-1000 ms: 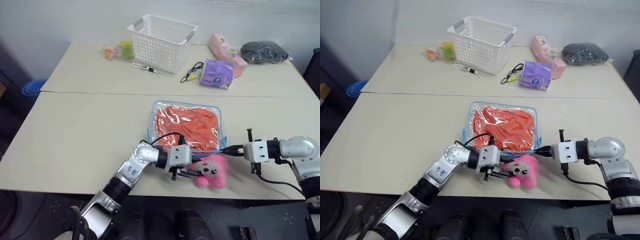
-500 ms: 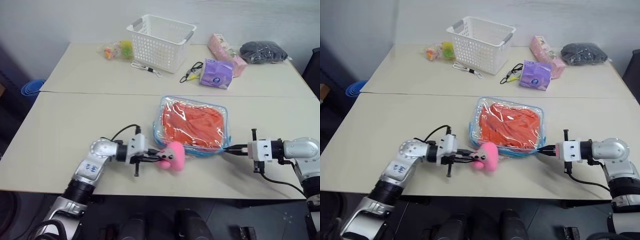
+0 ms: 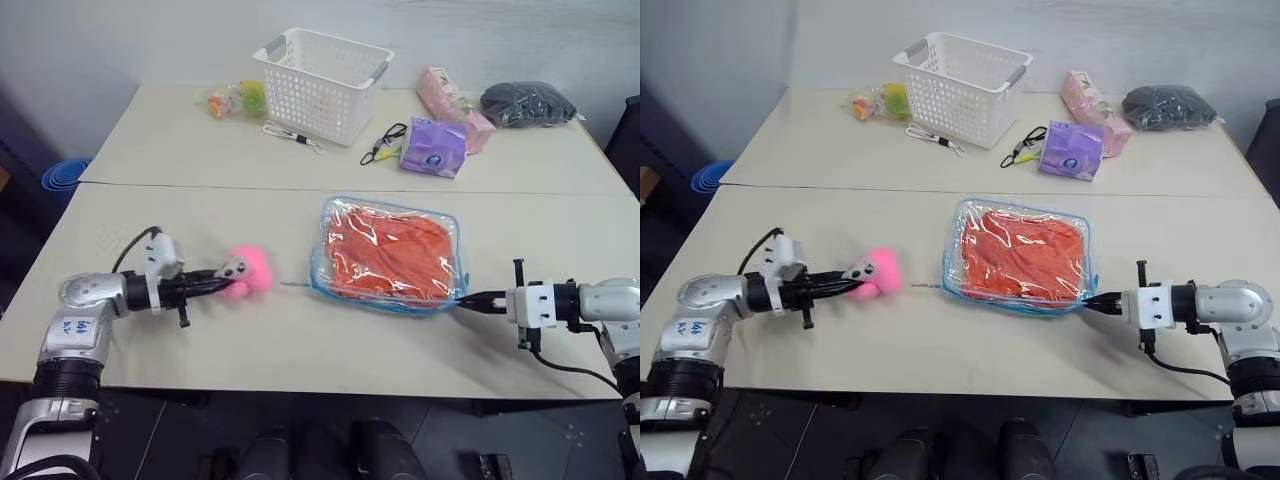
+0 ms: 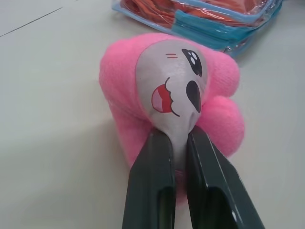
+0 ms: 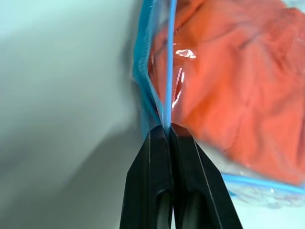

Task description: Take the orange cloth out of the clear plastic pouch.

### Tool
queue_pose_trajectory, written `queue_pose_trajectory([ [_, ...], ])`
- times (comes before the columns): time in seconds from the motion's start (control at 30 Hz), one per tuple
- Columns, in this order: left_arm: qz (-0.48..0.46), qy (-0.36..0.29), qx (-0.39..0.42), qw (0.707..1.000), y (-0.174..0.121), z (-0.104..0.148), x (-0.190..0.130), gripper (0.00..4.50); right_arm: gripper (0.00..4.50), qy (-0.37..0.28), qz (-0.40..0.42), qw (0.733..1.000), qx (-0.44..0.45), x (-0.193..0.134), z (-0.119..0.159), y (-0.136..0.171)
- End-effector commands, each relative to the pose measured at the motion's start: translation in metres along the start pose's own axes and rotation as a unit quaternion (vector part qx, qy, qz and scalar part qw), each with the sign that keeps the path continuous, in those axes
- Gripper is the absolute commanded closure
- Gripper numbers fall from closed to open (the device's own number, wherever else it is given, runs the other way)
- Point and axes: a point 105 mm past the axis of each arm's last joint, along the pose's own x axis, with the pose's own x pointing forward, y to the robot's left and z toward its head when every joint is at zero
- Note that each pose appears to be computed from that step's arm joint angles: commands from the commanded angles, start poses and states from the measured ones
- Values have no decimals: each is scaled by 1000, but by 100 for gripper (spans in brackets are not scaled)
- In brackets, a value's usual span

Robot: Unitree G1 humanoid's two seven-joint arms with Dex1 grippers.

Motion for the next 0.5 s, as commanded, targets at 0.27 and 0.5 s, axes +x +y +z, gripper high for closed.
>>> queue_pose_trajectory([
  [0.27, -14, 31, 30, 999, 6, 24, -21, 113, 283, -86, -42, 986, 137, -17, 26, 10],
  [0.5, -91, -10, 163, 982, -16, 70, 13, 0, 44, -96, -126, 966, 204, -48, 54, 42],
])
